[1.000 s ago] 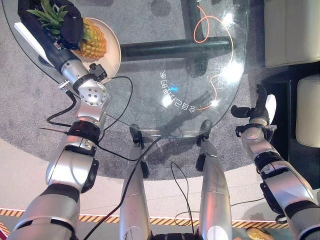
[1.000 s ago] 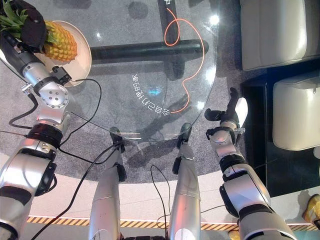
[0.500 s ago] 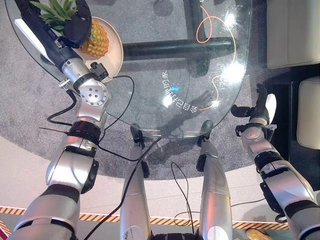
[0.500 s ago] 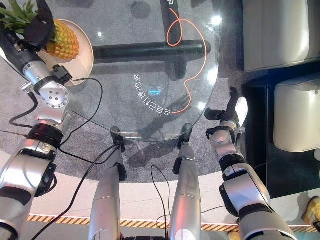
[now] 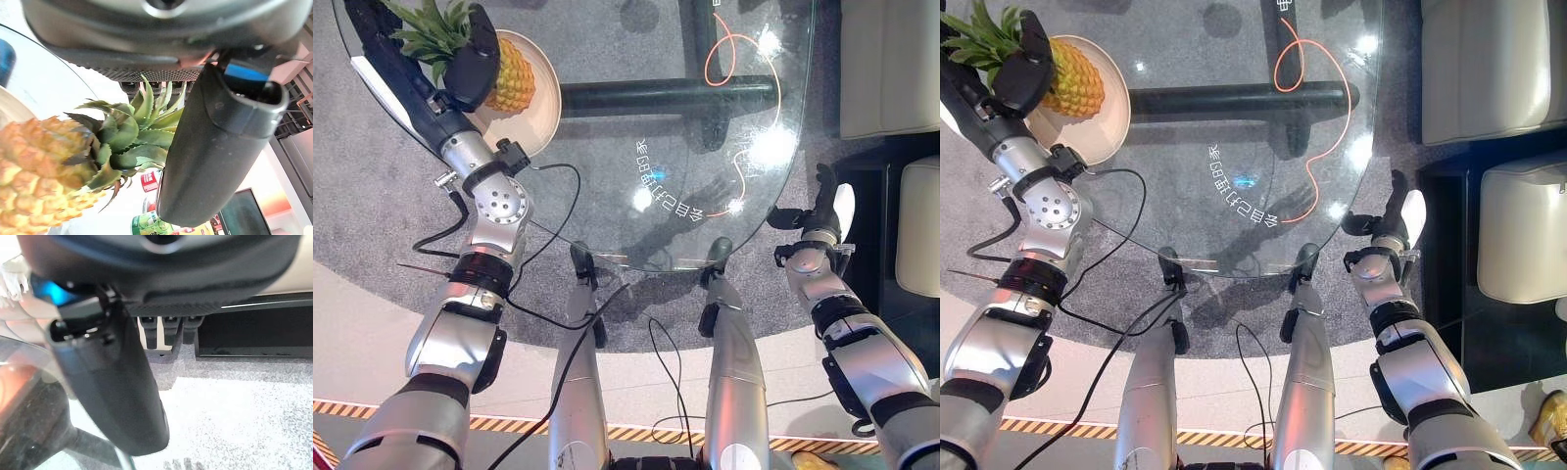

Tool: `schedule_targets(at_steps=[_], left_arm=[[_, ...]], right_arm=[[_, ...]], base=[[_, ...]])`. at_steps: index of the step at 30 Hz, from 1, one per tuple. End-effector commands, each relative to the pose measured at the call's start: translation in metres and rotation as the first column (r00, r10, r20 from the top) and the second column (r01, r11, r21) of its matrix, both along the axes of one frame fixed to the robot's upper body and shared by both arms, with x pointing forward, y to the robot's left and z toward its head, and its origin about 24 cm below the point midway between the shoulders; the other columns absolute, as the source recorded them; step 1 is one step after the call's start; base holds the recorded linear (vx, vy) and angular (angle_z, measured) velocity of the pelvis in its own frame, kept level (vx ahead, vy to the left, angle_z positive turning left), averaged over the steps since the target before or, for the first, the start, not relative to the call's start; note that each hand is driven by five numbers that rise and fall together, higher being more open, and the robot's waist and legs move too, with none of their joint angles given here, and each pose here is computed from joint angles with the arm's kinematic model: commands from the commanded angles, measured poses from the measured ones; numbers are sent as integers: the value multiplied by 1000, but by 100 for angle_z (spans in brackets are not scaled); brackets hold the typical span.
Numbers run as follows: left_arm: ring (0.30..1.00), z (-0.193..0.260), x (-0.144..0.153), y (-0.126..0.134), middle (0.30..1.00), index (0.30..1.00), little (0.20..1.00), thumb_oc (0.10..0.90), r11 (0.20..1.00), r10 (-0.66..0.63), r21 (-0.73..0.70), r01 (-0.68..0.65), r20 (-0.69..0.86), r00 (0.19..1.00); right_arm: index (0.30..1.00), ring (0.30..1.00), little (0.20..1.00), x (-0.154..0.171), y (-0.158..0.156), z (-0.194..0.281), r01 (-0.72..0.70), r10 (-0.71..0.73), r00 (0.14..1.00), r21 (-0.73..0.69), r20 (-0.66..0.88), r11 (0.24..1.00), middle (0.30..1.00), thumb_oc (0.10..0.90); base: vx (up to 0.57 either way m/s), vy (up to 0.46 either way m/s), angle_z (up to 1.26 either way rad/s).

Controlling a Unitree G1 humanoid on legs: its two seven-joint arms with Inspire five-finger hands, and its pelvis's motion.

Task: Pick up the fruit to the plate

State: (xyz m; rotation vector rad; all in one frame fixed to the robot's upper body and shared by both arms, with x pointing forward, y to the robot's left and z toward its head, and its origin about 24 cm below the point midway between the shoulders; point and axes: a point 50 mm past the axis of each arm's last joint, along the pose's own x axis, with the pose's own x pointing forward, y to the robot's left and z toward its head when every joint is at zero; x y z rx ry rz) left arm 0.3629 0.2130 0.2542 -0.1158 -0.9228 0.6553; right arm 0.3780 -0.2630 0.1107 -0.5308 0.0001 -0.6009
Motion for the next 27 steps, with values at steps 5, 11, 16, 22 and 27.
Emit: schedule_targets(at_steps=[5, 11, 16, 22, 27], left_arm=[[900, 38, -23, 3, 900, 900, 900, 800, 999, -26, 24, 20, 270, 963], [900, 32, -24, -2, 900, 900, 900, 800, 997, -42, 67, 25, 256, 966], [900, 23, -26, 1, 900, 900, 900, 800, 997, -55, 64, 40, 241, 969], [900, 18, -27, 4, 900, 900, 900, 800, 996, -65, 69, 51, 220, 973], [900, 17, -27, 5, 900, 900, 900, 800, 994, -77, 87, 61, 191, 979]], right_arm=[[900, 900, 900, -5, -17, 9, 100, -99, 993, -12, 63, 995, 900, 800], [900, 900, 900, -9, -20, -1, 117, -117, 993, -1, 30, 993, 900, 800], [900, 900, 900, -16, -28, -15, 144, -144, 989, 17, -28, 989, 900, 800], [900, 900, 900, -28, -37, -47, 137, -108, 969, 119, -220, 983, 900, 800], [900, 900, 900, -46, -44, -79, 161, -61, 921, 232, -384, 959, 900, 800]], base=[[0, 0, 0], [-8, -11, 2], [1, 4, 2], [1, 1, 1], [36, -32, 3]])
